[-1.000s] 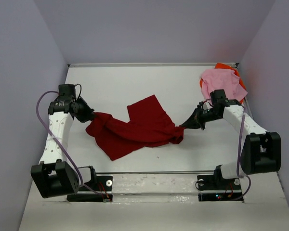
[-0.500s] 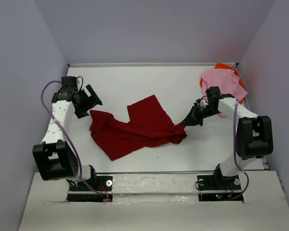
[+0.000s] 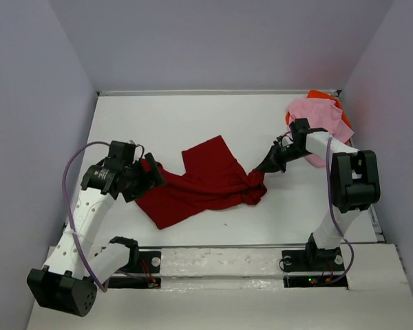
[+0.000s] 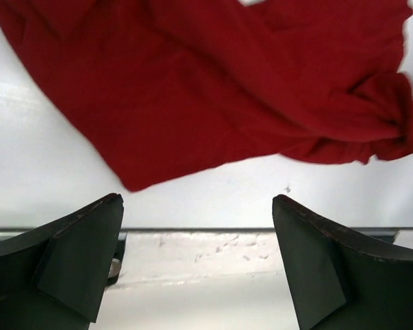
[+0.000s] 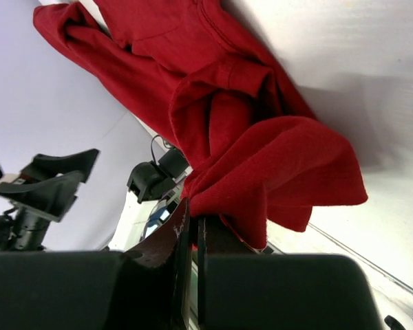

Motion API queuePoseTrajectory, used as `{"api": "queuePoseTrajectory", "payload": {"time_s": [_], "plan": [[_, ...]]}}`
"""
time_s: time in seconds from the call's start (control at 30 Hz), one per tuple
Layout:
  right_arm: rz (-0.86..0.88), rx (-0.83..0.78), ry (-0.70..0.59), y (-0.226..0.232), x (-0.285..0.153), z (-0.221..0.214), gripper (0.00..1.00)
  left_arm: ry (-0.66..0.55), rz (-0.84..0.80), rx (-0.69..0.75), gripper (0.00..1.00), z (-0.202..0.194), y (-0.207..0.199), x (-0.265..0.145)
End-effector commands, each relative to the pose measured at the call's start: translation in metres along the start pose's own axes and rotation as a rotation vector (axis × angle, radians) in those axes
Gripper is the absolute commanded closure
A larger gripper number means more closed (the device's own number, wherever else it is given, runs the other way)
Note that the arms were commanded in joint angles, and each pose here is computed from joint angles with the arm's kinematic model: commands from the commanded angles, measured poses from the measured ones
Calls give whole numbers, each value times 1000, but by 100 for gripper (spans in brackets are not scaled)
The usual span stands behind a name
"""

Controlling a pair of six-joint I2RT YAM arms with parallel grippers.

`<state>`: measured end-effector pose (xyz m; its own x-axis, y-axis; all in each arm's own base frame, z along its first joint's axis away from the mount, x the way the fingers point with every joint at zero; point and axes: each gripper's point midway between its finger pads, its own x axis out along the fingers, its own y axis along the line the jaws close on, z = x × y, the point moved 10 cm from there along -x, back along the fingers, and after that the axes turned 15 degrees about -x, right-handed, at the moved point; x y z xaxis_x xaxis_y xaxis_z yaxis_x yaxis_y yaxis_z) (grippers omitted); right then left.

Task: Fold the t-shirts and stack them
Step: Flatten out the tshirt

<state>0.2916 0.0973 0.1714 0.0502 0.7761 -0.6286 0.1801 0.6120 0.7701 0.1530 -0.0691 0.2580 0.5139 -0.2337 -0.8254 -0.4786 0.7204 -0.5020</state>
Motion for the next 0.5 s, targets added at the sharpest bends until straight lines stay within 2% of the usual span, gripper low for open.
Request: {"api": "queuePoseTrajectory", "payload": {"time_s": [0.0,0.07,0.23,0.47], "plan": [[24,-73,-39,11,-4,13,100,47,137,-19,1,-20,22,0],[29,-78,-41,12,-5,15,100,86,175,5,2,-29,30,5],[35,-80,-36,12,-4,16,100,63,288,61,2,-37,40,5],[48,-85,-27,10,-3,14,100,158,240,115,2,-55,34,23]]}}
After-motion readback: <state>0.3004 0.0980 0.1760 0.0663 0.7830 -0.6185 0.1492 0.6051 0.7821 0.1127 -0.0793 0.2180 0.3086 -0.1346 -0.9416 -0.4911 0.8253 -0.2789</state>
